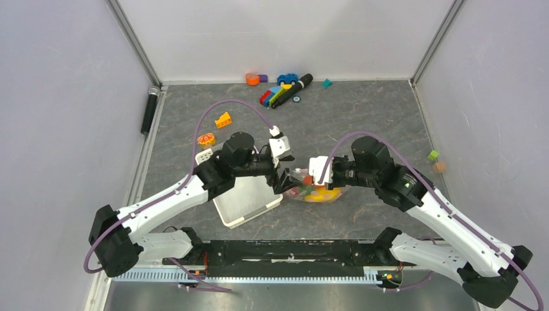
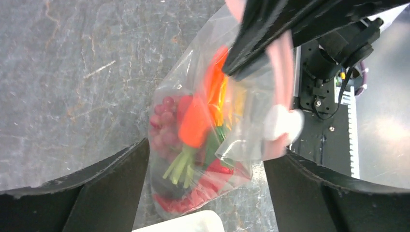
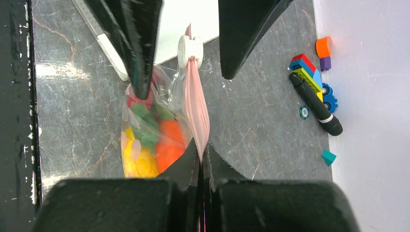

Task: Place the food in the zip-top bag and seal the zipper
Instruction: Zip the zipper food storage bag at the center of the board.

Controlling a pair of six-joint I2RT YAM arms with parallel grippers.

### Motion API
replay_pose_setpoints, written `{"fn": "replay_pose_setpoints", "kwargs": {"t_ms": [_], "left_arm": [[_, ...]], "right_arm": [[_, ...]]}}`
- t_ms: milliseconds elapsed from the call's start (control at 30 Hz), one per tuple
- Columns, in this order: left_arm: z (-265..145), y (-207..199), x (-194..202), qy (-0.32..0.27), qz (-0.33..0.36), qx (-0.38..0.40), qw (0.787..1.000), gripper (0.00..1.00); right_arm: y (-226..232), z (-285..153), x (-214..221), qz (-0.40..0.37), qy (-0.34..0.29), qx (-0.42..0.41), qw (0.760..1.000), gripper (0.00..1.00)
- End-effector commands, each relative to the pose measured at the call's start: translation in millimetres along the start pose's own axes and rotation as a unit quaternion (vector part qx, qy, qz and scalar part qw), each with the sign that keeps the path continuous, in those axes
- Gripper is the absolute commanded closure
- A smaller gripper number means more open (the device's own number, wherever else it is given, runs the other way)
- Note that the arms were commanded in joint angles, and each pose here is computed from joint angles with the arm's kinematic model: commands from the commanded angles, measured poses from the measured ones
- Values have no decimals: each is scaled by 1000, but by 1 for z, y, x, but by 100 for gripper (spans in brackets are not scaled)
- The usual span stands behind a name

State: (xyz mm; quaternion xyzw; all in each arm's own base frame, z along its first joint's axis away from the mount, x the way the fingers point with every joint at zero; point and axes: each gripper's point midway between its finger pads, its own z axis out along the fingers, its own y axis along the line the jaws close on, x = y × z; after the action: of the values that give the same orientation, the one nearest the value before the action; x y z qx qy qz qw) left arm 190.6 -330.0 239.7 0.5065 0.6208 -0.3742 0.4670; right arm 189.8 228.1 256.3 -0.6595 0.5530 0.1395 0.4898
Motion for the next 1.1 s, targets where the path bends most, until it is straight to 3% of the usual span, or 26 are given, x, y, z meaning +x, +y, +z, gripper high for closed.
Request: {"fn": "replay_pose_setpoints", "kwargs": {"t_ms": [0,267,467,633,733,767,833,900,1033,1067], "left_arm": [[9,6,-24,-80,-102,-3,992,14],[8,-18,-40,-164,-143,100,971,33],[6,-14,-44,-177,-151,100,967,51],[4,-8,-49,-184,-155,95,966,74],[3,-4,-52,-191,-153,85,966,98],[3,-3,-52,-194,-152,82,966,98],[2,-4,-51,-196,-144,84,966,98],[2,-5,-49,-193,-135,89,968,98],[4,-4,-44,-181,-130,87,971,98],[5,-3,-43,-180,-130,82,972,98]], "right_arm": [[-9,-6,-18,-7,-42,26,999,100],[-10,-8,-17,-2,-40,34,999,100],[-11,-8,-13,1,-32,40,999,100],[-12,-7,-12,4,-29,42,999,100],[-12,-7,-12,4,-28,42,999,98],[-12,-7,-12,4,-29,43,999,96],[-14,-8,-15,9,-38,47,998,79],[-15,-10,-25,20,-58,50,997,56],[-21,-14,-53,62,-118,59,989,22],[-21,-15,-58,78,-131,57,987,18]]}}
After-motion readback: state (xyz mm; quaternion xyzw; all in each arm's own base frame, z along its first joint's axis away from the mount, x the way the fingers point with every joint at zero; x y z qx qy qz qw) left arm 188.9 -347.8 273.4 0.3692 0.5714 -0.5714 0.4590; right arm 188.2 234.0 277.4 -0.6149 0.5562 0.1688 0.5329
